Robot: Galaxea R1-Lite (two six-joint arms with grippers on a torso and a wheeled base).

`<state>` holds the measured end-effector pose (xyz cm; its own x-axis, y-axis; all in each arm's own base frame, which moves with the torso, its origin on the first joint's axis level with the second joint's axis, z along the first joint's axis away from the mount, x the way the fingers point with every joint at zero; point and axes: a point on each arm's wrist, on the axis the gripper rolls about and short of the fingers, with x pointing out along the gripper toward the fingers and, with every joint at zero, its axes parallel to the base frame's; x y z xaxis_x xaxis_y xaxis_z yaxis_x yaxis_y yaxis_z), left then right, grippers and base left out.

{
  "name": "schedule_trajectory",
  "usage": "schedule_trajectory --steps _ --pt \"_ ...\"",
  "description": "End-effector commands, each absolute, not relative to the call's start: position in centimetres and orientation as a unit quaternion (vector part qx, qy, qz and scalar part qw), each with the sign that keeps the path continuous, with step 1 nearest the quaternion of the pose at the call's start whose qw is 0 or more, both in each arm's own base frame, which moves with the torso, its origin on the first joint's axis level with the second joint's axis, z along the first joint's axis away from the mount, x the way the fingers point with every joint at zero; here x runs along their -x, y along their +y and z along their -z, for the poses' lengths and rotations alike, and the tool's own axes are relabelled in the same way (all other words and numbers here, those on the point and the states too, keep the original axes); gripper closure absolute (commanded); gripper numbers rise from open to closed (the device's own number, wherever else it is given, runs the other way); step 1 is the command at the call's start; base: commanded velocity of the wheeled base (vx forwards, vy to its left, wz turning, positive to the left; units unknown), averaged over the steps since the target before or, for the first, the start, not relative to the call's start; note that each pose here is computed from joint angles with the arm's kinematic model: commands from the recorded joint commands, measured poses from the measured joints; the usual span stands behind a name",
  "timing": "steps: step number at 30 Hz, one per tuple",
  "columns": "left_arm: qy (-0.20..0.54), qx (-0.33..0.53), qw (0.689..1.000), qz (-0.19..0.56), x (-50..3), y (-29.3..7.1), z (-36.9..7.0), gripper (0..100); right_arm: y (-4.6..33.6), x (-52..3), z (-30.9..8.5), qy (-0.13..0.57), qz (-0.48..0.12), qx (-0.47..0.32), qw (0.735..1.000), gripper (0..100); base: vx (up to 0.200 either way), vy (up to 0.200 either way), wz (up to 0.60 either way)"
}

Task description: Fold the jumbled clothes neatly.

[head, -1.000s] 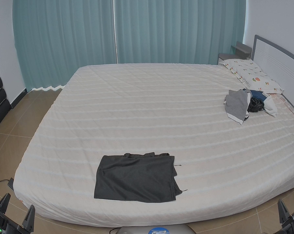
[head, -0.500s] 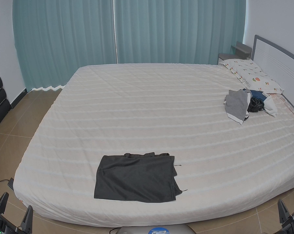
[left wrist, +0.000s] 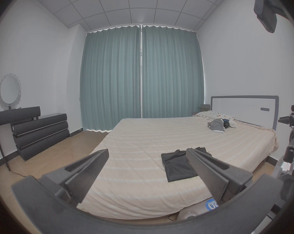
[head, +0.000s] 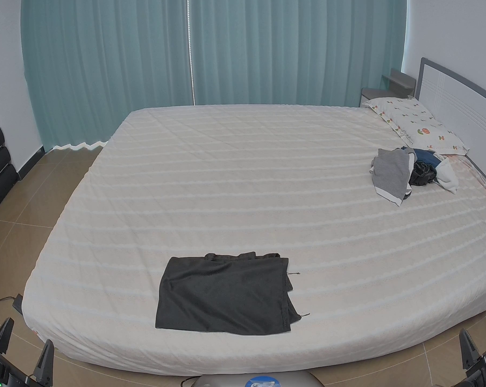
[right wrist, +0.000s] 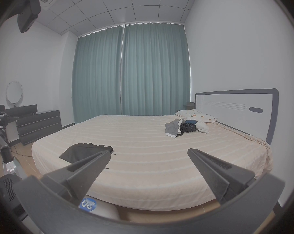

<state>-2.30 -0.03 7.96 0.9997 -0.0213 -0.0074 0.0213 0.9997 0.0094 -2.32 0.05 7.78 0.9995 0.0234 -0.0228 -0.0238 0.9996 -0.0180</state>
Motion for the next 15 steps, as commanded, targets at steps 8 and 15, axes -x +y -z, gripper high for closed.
schedule_trajectory --steps 8,15 --pt "0.006 -0.005 1.000 0.012 2.27 -0.03 -7.53 0 0.05 2.35 -7.50 0.010 -0.014 0.003 1.000 0 0.000 0.000 0.00" --pt "0.006 -0.005 1.000 0.011 2.27 -0.03 -7.53 0 0.05 2.35 -7.50 0.010 -0.014 0.004 1.000 0 0.000 0.000 0.00"
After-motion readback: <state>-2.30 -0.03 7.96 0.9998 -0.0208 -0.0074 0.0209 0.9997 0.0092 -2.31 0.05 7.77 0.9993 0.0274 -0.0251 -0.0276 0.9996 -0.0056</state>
